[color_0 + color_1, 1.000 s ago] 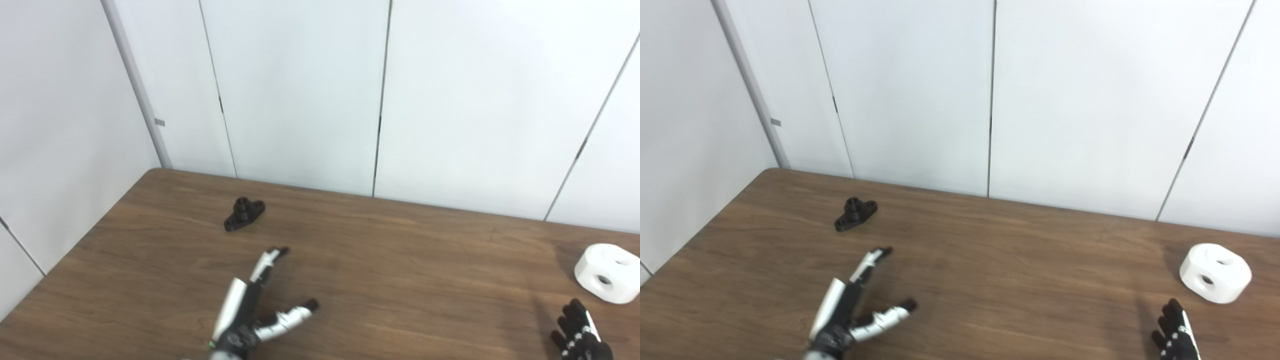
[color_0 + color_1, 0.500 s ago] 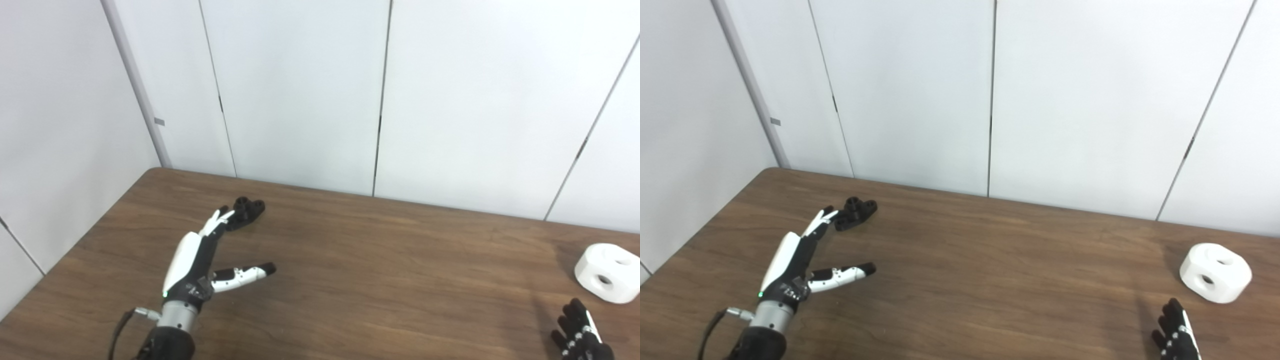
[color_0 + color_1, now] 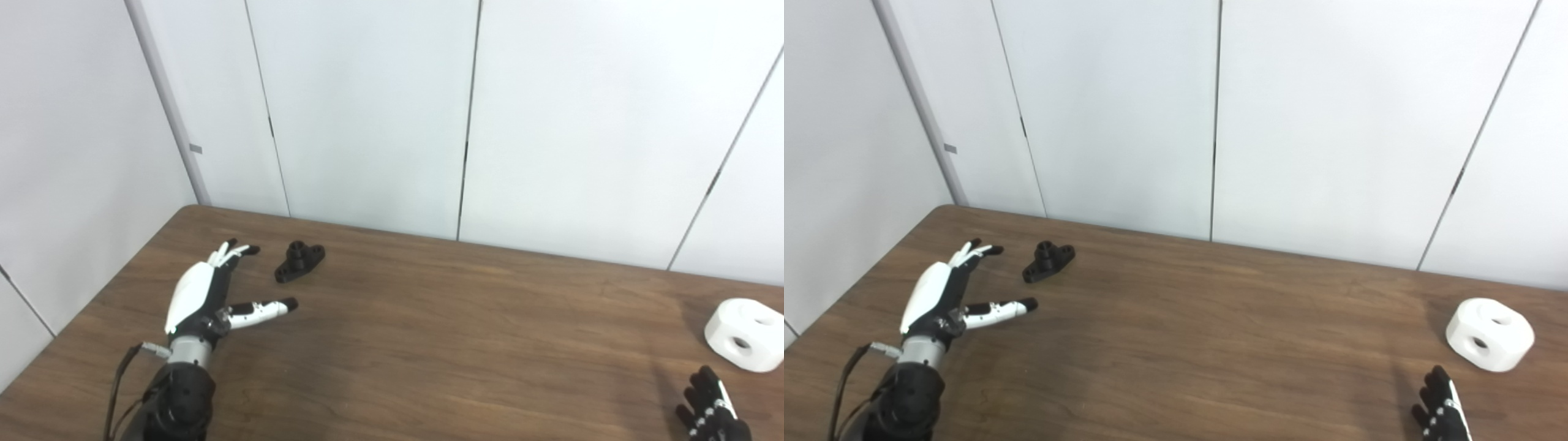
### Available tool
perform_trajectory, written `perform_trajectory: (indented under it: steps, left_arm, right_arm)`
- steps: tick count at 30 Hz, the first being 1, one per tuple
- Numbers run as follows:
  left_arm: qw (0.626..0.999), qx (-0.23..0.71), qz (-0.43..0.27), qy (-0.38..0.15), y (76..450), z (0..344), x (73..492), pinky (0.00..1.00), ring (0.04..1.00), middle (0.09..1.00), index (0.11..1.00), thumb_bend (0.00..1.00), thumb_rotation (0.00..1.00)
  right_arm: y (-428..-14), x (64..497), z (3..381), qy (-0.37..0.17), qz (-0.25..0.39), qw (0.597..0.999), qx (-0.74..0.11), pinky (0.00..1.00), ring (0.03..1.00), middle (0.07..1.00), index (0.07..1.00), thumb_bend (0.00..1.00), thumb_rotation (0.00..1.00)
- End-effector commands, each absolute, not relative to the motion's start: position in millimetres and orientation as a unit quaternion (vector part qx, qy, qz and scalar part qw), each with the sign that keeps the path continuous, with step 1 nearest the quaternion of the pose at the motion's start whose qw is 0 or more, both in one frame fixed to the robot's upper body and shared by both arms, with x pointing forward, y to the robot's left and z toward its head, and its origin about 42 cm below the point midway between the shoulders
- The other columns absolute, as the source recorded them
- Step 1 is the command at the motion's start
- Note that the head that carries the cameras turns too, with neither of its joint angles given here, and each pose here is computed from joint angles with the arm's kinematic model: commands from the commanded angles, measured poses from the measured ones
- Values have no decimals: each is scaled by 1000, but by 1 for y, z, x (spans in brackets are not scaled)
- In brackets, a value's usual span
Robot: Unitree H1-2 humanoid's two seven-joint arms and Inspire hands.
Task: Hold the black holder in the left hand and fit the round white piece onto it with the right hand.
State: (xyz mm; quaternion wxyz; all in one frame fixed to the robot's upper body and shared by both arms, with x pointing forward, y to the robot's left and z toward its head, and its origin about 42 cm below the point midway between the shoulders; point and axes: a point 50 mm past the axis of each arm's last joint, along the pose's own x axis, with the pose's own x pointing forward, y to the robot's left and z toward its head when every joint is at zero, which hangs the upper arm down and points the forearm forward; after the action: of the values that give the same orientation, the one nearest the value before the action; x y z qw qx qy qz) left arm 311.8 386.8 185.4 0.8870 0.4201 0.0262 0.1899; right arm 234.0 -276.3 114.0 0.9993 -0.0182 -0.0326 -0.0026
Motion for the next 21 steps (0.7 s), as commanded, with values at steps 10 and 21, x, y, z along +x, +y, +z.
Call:
perform_trajectory:
  steps: [10, 21]
  left_arm:
    - [849, 486, 203, 44, 399, 206, 357, 1000, 1000, 1000, 830, 985, 429]
    - [838, 503, 196, 75, 405, 205, 395, 1000, 1000, 1000, 843, 992, 443]
  right_arm:
    - [-277, 231, 111, -23, -12, 999, -20, 1000, 1000, 1000, 1000, 677, 1000]
    - [-275, 227, 114, -27, -16, 999, -24, 1000, 1000, 1000, 1000, 664, 1000]
